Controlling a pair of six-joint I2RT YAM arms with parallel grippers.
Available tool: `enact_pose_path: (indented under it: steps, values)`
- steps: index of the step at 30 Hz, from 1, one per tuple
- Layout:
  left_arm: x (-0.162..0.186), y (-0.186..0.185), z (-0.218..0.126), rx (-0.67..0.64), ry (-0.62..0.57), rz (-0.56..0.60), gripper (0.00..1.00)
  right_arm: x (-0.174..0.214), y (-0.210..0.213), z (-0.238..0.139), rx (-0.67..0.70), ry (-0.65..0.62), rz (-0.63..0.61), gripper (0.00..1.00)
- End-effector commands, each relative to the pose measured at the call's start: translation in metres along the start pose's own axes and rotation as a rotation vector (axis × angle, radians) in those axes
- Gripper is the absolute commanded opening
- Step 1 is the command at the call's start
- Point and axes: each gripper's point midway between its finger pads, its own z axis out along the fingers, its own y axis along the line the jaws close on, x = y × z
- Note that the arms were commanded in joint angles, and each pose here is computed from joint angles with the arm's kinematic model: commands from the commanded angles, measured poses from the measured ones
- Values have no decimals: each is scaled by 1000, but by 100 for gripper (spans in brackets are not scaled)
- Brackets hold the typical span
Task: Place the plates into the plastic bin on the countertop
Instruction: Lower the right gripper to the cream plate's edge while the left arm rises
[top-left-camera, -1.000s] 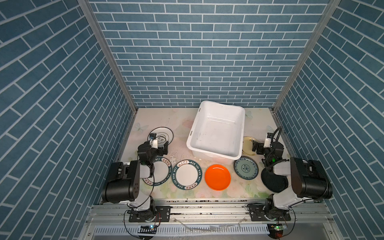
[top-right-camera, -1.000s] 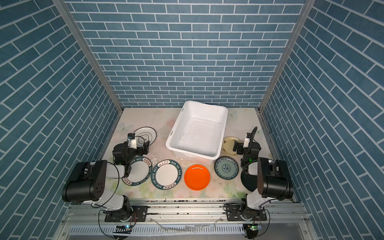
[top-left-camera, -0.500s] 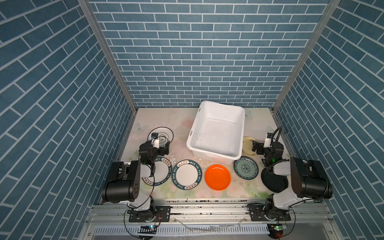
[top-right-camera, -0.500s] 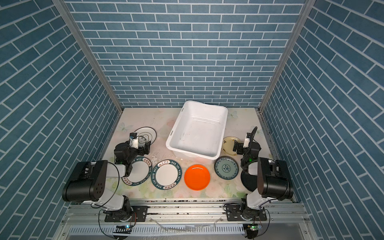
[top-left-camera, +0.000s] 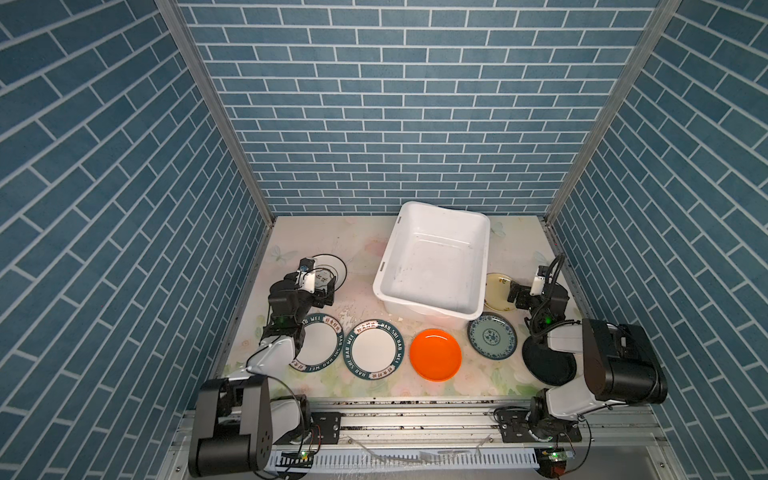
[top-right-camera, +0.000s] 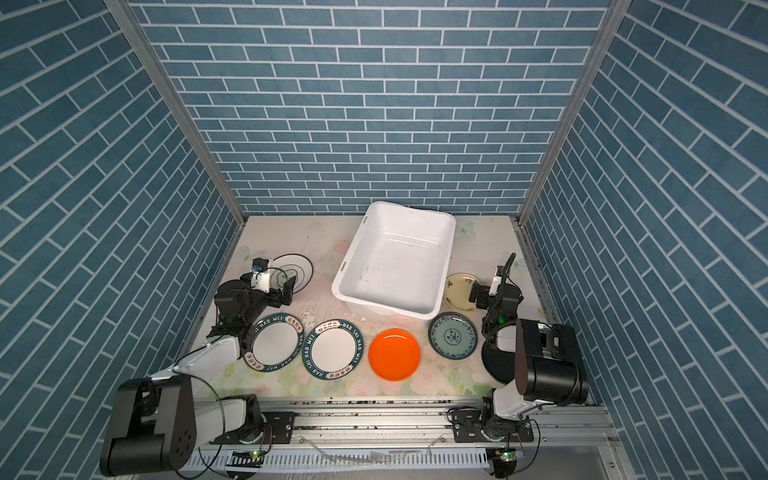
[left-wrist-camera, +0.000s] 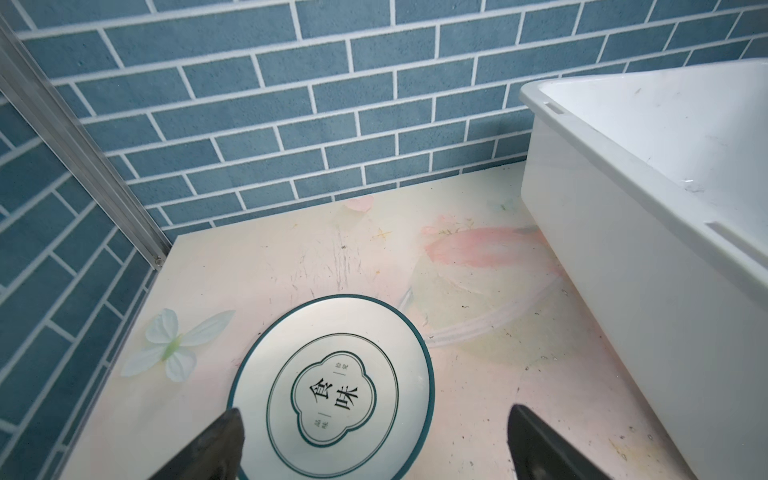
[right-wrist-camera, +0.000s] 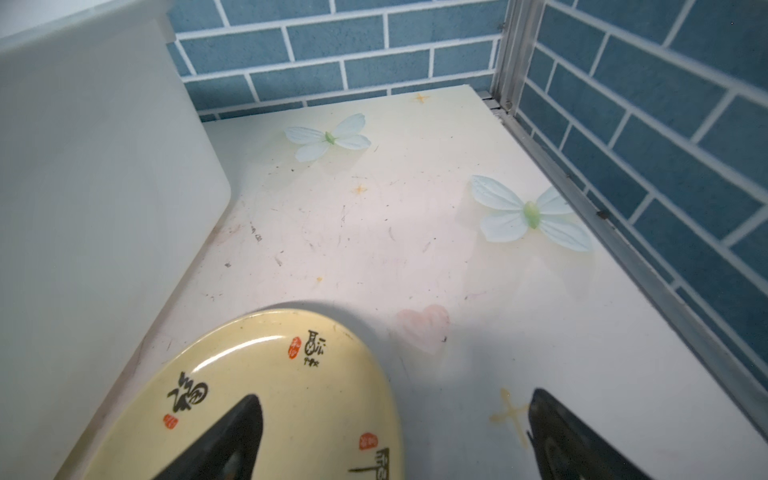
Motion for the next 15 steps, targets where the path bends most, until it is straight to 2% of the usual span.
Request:
enact_pose_path:
  steps: [1, 4, 7, 11, 14, 15]
  values:
    - [4, 6, -11, -15, 194, 43, 100, -12, -9, -6, 57, -41, 7, 99]
    - [5, 13, -16, -44, 281, 42, 99, -13, -11, -10, 70, -60, 11, 99]
    - [-13, 15, -21, -51, 245, 34, 100, -14, -17, -15, 107, -79, 25, 99]
    - [-33, 1, -31, 23, 208, 13, 100, -18, -22, -20, 133, -91, 35, 99]
    - [-50, -5, -36, 74, 223, -12, 100, -39, -28, -32, 179, -66, 48, 99]
    - [-53, -6, -37, 84, 232, -21, 99, -46, -36, -40, 229, -35, 86, 99]
